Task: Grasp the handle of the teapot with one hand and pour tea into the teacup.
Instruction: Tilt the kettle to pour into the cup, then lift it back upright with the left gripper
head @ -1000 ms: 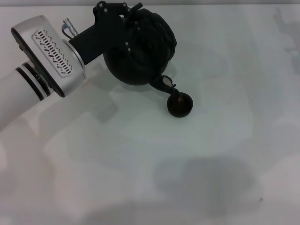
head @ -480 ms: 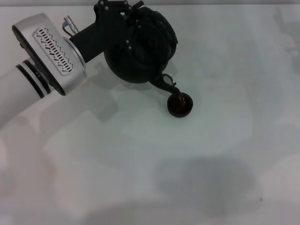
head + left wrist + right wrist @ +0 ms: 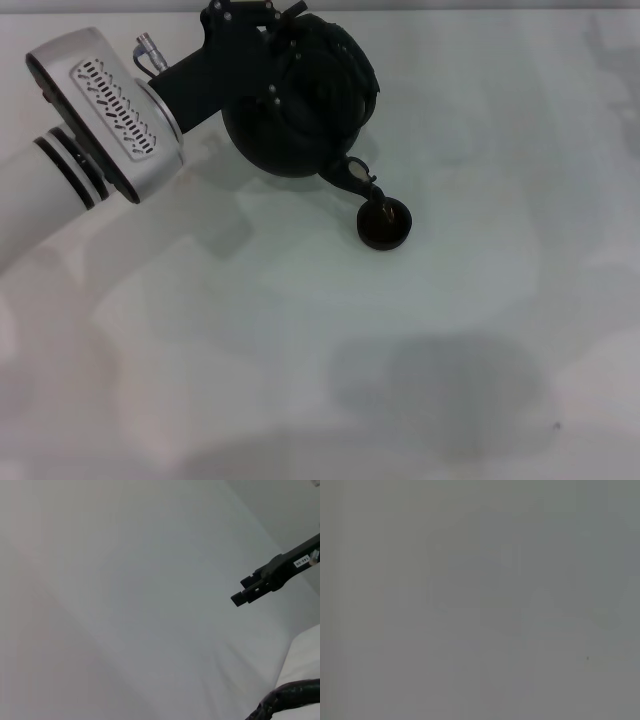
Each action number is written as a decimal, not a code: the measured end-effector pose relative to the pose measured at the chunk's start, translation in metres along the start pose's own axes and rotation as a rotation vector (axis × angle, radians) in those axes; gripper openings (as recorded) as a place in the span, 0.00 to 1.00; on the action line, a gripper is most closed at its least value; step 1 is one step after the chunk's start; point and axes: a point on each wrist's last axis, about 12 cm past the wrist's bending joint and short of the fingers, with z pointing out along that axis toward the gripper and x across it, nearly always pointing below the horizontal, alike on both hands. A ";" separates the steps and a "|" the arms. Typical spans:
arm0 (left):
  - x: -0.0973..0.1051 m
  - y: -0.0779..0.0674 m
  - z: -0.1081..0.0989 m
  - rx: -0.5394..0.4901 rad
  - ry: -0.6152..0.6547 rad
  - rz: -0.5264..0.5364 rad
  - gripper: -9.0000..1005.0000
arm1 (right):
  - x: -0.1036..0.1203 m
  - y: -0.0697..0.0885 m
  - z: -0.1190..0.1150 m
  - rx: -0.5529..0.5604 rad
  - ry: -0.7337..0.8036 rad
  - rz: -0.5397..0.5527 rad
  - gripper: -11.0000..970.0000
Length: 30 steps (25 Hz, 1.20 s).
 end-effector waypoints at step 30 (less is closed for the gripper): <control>0.005 -0.010 -0.012 -0.140 0.035 -0.255 0.10 | 0.001 0.000 0.000 0.001 0.008 0.000 0.85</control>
